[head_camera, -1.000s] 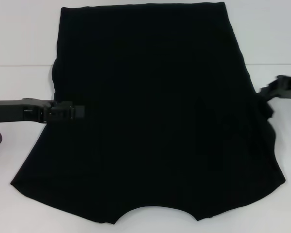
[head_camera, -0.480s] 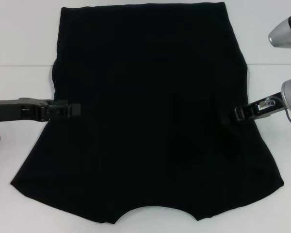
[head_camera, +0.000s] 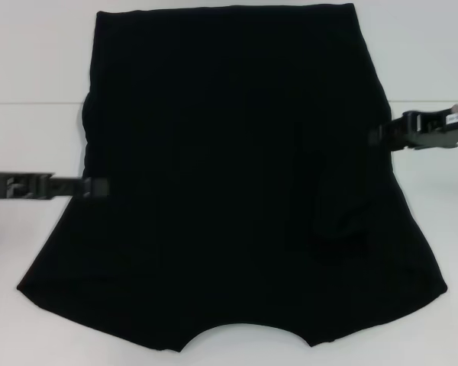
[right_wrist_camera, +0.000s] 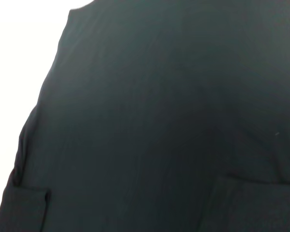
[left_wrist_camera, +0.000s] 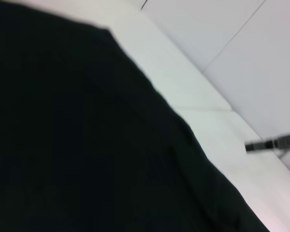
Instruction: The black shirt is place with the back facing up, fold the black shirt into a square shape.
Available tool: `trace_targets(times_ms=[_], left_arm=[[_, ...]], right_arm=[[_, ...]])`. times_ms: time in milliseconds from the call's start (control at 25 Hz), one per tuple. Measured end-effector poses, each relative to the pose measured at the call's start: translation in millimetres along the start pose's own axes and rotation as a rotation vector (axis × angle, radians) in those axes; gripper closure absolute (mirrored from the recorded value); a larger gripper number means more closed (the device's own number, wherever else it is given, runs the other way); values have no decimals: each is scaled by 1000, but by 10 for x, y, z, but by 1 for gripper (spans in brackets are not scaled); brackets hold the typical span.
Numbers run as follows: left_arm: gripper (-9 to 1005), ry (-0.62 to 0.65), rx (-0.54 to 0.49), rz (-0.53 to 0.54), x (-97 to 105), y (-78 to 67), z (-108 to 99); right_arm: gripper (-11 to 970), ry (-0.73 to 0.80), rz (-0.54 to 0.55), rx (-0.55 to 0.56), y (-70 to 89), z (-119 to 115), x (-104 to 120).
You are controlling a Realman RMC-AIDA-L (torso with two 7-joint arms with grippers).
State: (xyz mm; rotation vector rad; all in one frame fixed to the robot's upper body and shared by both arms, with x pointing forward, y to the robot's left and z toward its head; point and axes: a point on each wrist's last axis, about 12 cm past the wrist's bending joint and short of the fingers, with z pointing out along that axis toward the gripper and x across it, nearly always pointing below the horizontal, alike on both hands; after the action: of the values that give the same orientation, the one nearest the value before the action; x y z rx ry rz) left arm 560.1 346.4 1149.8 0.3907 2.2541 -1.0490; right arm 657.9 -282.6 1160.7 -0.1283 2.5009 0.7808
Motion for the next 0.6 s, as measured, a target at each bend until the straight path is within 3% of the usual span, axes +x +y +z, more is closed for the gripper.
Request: trace_targets(times_ms=[200,440,600], left_arm=[[428,122,-83,-206,153,88,-288],[428,202,-212,-331,341,214,-378],[428,226,-275,-383,405,285,-348]], right_arm=[[514,-21,44,1,-66,-70,-16],[253,-26,54,3,-98,-86,-1],[259,-27,52,4,-105,-81,3]])
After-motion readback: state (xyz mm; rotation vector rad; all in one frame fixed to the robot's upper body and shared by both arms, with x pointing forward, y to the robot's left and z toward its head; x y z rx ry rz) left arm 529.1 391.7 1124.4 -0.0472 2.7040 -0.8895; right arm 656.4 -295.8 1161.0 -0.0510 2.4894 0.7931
